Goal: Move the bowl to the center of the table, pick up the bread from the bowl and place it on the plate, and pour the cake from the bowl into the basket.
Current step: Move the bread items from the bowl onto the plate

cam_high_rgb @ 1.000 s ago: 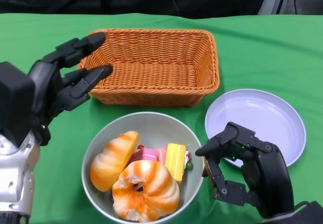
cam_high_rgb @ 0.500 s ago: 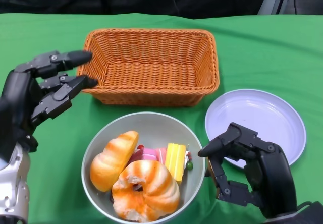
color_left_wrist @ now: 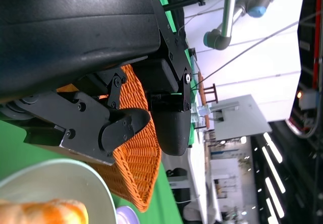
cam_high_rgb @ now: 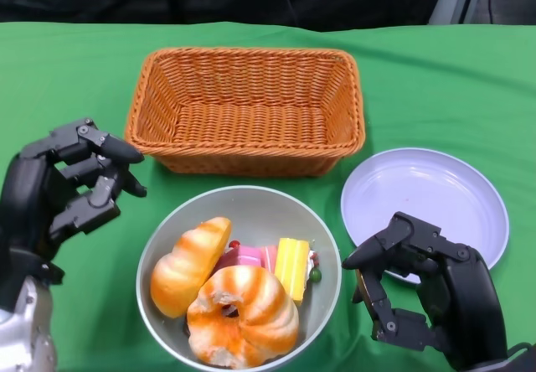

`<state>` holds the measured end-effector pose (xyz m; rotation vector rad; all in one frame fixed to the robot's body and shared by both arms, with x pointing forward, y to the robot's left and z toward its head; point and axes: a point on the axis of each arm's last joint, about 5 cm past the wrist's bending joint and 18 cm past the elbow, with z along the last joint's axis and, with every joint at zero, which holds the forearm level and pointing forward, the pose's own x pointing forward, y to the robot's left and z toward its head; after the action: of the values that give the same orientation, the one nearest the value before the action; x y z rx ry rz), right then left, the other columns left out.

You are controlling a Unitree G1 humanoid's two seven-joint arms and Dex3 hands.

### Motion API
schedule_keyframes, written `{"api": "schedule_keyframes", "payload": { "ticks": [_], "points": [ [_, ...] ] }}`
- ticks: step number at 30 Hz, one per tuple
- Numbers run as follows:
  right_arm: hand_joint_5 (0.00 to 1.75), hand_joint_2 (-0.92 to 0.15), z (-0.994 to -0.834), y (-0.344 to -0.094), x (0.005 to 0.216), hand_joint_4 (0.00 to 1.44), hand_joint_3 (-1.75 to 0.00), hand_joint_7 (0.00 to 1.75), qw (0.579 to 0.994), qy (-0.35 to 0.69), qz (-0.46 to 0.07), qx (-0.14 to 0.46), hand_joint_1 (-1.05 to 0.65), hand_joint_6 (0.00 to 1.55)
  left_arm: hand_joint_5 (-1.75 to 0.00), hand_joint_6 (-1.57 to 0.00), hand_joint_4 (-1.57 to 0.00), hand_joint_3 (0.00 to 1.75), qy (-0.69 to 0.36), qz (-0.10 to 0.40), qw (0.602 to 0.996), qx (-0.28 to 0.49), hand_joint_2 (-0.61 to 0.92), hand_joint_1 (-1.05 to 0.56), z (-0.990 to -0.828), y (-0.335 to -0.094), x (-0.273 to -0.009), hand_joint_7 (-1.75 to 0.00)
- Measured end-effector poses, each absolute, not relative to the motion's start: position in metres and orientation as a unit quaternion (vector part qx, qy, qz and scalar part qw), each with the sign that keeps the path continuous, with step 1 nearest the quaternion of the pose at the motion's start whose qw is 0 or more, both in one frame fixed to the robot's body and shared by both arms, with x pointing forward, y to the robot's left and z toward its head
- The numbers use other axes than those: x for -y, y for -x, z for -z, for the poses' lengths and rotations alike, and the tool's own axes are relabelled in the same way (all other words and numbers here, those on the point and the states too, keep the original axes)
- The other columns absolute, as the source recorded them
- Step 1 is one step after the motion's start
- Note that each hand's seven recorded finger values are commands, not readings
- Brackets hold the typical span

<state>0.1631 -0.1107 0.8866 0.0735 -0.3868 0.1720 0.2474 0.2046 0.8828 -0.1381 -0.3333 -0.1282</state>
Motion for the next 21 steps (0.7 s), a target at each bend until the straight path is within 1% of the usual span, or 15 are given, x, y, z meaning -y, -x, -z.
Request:
{"api": "schedule_keyframes", "payload": {
  "ticks": [3,7,12,16,21],
  "points": [
    [1.48,-0.49,-0.885,-0.162,0.112,0.83,-1.06,1.10,0.977,-0.040,-0.086,0.189,-0.10,0.81,-1.55,-0.82,-0.78,1.02,0.077,0.061,0.982,0.160,0.58,-0.04,-0.880,-0.246,-0.203,-1.29],
    [1.48,-0.50,-0.885,-0.162,0.115,0.84,-1.04,1.09,0.978,-0.039,-0.085,0.187,-0.10,0.81,-1.56,-0.81,-0.78,1.09,0.088,0.042,0.984,0.147,0.55,-0.04,-0.876,-0.244,-0.202,-1.30],
    [1.49,-0.53,-0.887,-0.161,0.121,0.82,-1.01,1.09,0.978,-0.034,-0.083,0.190,-0.10,0.80,-1.55,-0.82,-0.80,1.11,0.094,0.011,0.986,0.133,0.53,-0.06,-0.869,-0.242,-0.200,-1.29],
    [1.49,-0.56,-0.888,-0.162,0.124,0.81,-0.97,1.08,0.978,-0.028,-0.080,0.191,-0.10,0.80,-1.56,-0.82,-0.81,1.12,0.104,0.000,0.985,0.138,0.52,-0.07,-0.869,-0.246,-0.198,-1.30],
    [1.46,-0.60,-0.891,-0.162,0.132,0.82,-0.89,1.04,0.977,-0.017,-0.076,0.197,-0.12,0.81,-1.58,-0.82,-0.82,1.18,0.108,-0.001,0.983,0.150,0.48,-0.08,-0.871,-0.252,-0.194,-1.32]
  ]
}}
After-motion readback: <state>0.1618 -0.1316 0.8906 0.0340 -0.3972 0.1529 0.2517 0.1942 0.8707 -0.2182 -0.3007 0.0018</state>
